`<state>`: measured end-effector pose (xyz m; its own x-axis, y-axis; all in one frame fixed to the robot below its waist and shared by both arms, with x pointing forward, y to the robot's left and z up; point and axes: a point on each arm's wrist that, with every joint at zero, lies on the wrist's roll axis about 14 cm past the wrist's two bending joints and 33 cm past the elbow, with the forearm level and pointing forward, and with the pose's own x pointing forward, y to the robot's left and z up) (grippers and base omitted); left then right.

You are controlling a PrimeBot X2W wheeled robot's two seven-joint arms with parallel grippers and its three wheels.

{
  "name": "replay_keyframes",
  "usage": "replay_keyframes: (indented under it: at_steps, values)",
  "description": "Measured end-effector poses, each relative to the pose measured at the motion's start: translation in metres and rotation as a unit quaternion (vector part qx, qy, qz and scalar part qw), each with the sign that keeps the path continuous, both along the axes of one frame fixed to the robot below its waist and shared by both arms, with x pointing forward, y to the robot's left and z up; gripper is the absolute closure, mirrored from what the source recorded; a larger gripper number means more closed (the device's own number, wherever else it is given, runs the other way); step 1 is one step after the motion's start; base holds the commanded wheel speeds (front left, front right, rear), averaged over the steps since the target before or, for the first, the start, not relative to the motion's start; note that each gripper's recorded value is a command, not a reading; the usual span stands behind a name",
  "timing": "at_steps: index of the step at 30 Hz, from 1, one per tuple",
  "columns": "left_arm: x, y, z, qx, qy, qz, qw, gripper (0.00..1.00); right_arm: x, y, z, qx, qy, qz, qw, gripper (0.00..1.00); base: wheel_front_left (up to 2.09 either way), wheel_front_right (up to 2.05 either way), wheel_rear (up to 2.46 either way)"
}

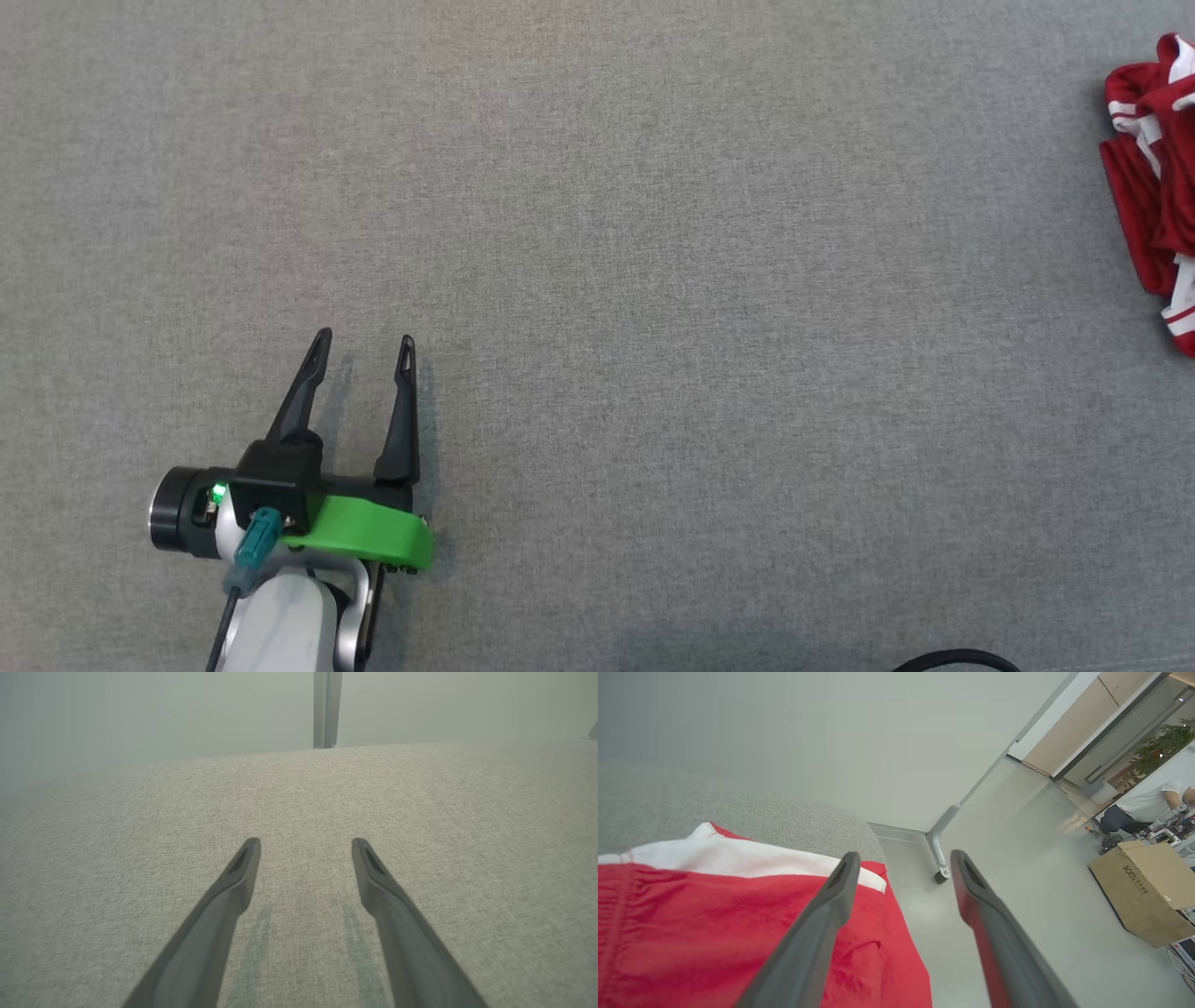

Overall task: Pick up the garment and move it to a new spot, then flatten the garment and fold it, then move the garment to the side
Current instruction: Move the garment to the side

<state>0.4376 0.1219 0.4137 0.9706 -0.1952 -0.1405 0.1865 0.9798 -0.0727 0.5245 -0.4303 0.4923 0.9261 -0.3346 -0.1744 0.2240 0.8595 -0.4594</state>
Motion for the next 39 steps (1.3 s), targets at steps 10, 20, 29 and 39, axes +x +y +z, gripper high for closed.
replay_keyframes:
  at_steps: [10,20,29,39]
  values:
    - [-0.001,0.017,0.017,0.006,-0.020,0.034,0.999,0.00,0.013,0.170,0.014,0.103,-0.118,0.160,0.975,0.00,0.00,0.00,0.00]
    - [-0.014,0.044,0.035,0.012,-0.036,0.075,0.996,0.00,-0.043,0.262,-0.017,0.225,-0.101,0.215,0.945,0.00,0.00,0.00,0.00]
    - [-0.038,0.059,0.039,0.017,-0.034,0.095,0.995,0.00,-0.084,0.278,-0.039,0.260,-0.073,0.205,0.941,0.00,0.00,0.00,0.00]
    - [-0.075,0.073,0.041,0.019,-0.032,0.118,0.992,0.00,-0.121,0.291,-0.037,0.254,-0.063,0.222,0.939,0.00,0.00,0.00,0.00]
